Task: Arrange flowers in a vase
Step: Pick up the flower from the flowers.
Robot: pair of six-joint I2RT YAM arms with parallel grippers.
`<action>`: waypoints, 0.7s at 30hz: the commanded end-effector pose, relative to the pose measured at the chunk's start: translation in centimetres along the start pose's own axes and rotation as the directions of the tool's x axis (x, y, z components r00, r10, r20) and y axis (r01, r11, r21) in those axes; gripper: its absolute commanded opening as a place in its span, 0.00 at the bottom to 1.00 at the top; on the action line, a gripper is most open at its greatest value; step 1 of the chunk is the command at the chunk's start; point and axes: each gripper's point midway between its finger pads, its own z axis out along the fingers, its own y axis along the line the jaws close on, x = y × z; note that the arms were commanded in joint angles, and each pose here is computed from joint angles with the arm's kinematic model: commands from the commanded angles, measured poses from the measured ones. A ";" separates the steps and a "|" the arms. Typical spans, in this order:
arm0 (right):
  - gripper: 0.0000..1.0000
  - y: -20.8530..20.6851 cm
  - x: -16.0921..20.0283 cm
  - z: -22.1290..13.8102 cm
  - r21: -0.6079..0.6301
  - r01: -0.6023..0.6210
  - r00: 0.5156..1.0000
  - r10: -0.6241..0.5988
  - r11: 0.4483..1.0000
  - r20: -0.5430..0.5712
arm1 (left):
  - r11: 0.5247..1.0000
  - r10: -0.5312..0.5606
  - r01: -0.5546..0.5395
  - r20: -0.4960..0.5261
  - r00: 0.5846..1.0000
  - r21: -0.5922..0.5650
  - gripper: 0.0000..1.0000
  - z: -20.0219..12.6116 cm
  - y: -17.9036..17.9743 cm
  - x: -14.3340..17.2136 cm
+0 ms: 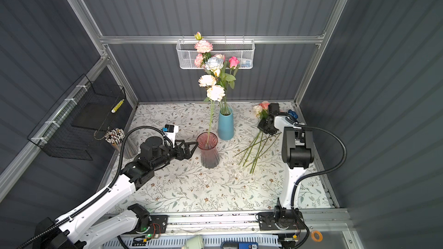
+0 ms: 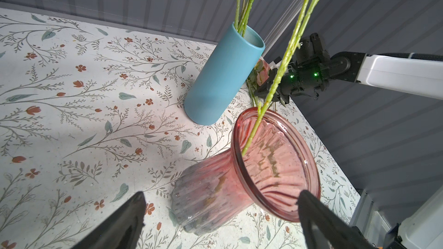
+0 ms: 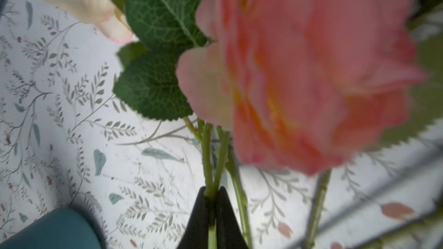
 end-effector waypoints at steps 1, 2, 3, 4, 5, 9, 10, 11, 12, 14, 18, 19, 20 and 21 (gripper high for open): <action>0.05 3.0 -1.9 -4.4 -0.097 0.031 0.992 -0.019 0.995 0.122 | 1.000 0.001 -0.001 0.025 1.000 0.015 0.99 -0.4 -0.9 -1.6; 0.05 3.7 -1.9 -5.5 -0.115 0.044 0.990 -0.027 0.992 0.141 | 1.000 -0.002 0.001 0.028 1.000 0.017 0.99 -0.4 -1.0 -1.7; 0.05 4.2 -1.9 -6.4 -0.135 0.053 0.987 -0.032 0.989 0.156 | 1.000 -0.001 0.001 0.032 0.999 0.018 0.99 -0.5 -1.0 -1.8; 0.05 5.0 -1.7 -7.4 -0.169 0.062 0.985 -0.033 0.984 0.168 | 1.000 -0.004 0.003 0.034 0.999 0.017 0.99 -0.5 -1.0 -1.9; 0.05 5.8 -1.6 -8.5 -0.208 0.070 0.983 -0.031 0.976 0.183 | 1.000 -0.008 0.007 0.038 0.999 0.018 0.99 -0.6 -1.1 -2.1; 0.05 8.1 -1.1 -12.6 -0.289 0.116 0.969 -0.044 0.950 0.245 | 1.000 -0.016 0.015 0.046 0.999 0.022 0.99 -1.1 -1.3 -2.3; 0.05 8.8 -1.0 -13.8 -0.315 0.136 0.963 -0.051 0.939 0.265 | 1.000 -0.016 0.015 0.052 0.999 0.022 0.99 -1.2 -1.4 -2.5; 0.05 9.5 -0.8 -15.2 -0.333 0.158 0.955 -0.059 0.930 0.291 | 1.000 -0.015 0.014 0.056 0.998 0.019 0.99 -1.4 -1.4 -2.6; 0.05 10.0 -0.6 -16.5 -0.346 0.178 0.946 -0.064 0.921 0.317 | 1.000 -0.015 0.014 0.059 0.998 0.013 0.99 -1.6 -1.3 -2.7; 0.05 11.2 -0.2 -19.8 -0.363 0.233 0.916 -0.078 0.902 0.394 | 1.000 -0.014 0.014 0.064 0.998 -0.004 0.99 -1.9 -1.2 -2.9; 0.05 13.0 1.4 -26.4 -0.355 0.356 0.819 -0.105 0.864 0.565 | 0.997 -0.035 0.040 0.092 0.995 -0.059 0.99 -2.7 -0.3 -3.2; 0.05 13.4 1.8 -28.0 -0.356 0.379 0.790 -0.098 0.854 0.605 | 0.995 -0.050 0.059 0.109 0.993 -0.084 0.99 -3.0 0.2 -3.4; 0.06 13.7 2.2 -29.5 -0.356 0.395 0.763 -0.087 0.847 0.640 | 0.990 -0.063 0.078 0.128 0.990 -0.116 0.99 -3.4 0.8 -3.5; 0.06 14.0 2.6 -30.7 -0.353 0.412 0.740 -0.083 0.840 0.667 | 0.985 -0.077 0.098 0.146 0.986 -0.141 0.99 -3.8 1.4 -3.5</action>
